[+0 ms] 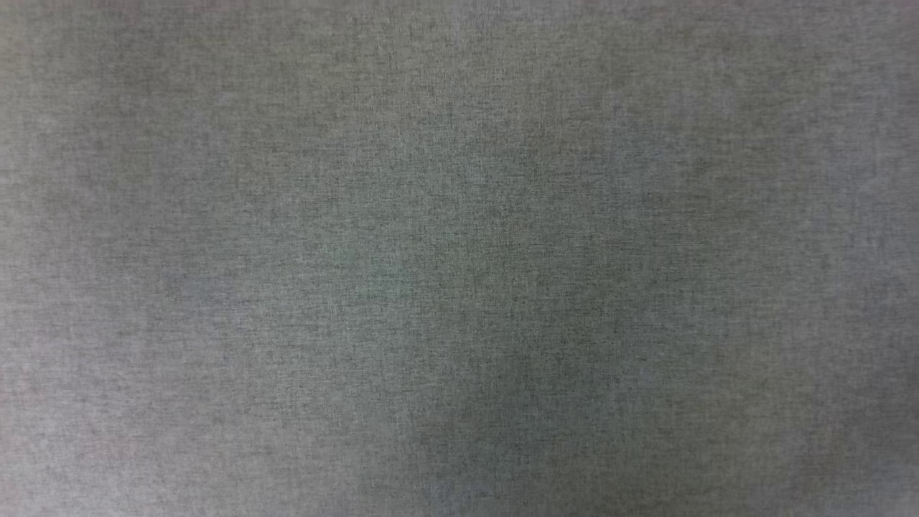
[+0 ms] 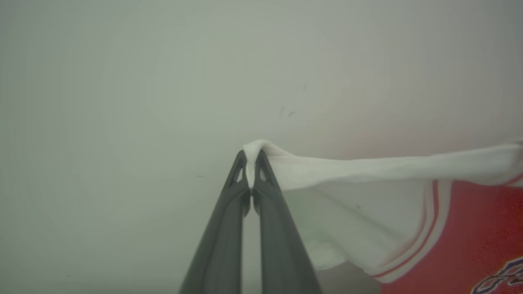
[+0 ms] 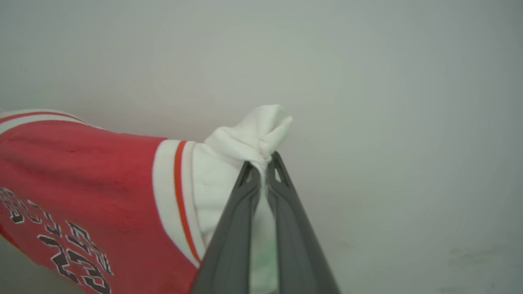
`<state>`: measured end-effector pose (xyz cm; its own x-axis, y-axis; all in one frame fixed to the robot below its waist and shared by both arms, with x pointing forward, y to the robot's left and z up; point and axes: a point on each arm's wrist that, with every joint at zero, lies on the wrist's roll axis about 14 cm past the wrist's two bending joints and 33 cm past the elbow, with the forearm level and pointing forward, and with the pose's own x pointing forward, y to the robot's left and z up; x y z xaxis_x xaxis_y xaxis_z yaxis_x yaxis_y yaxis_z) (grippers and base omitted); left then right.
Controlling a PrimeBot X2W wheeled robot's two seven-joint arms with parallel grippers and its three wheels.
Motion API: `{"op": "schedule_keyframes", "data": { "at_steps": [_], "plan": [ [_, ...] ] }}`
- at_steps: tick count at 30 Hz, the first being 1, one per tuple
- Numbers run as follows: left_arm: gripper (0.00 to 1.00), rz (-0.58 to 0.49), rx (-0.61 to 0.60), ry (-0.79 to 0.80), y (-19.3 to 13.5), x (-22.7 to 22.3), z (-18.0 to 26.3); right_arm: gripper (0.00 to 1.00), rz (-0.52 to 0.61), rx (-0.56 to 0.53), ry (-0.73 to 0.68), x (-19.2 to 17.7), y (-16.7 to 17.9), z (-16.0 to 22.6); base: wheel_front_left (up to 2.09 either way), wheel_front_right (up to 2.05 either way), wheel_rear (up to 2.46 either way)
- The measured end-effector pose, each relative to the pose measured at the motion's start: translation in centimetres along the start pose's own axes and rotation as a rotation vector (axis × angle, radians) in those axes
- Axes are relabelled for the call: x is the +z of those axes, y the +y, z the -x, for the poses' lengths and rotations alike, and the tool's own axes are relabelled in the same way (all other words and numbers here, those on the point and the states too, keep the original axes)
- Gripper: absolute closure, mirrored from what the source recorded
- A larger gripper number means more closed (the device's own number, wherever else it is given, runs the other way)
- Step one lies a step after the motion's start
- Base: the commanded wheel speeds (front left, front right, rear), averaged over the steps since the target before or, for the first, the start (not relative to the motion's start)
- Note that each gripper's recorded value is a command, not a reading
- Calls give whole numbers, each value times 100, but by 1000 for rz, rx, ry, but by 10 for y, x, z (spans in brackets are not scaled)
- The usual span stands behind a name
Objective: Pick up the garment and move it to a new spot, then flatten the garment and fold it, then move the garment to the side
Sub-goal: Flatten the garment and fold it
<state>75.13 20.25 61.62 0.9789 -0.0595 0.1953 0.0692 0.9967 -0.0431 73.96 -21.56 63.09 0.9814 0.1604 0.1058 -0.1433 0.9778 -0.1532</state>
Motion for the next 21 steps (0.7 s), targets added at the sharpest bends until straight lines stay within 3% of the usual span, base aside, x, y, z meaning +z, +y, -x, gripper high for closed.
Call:
{"op": "schedule_keyframes", "data": {
  "at_steps": [8, 12, 21],
  "plan": [
    [100, 94, 8, 166, 2, -70, 39, 100, -59, 54, 184, -75, 27, 26, 0, 0, 0],
    [100, 146, 21, 262, 1, -100, 84, 100, -107, 87, 304, -112, 45, 70, 0, 0, 0],
    [100, 200, 94, 337, 22, -112, 197, 100, -191, 130, 402, -132, 68, 179, 0, 0, 0]
  ]
}}
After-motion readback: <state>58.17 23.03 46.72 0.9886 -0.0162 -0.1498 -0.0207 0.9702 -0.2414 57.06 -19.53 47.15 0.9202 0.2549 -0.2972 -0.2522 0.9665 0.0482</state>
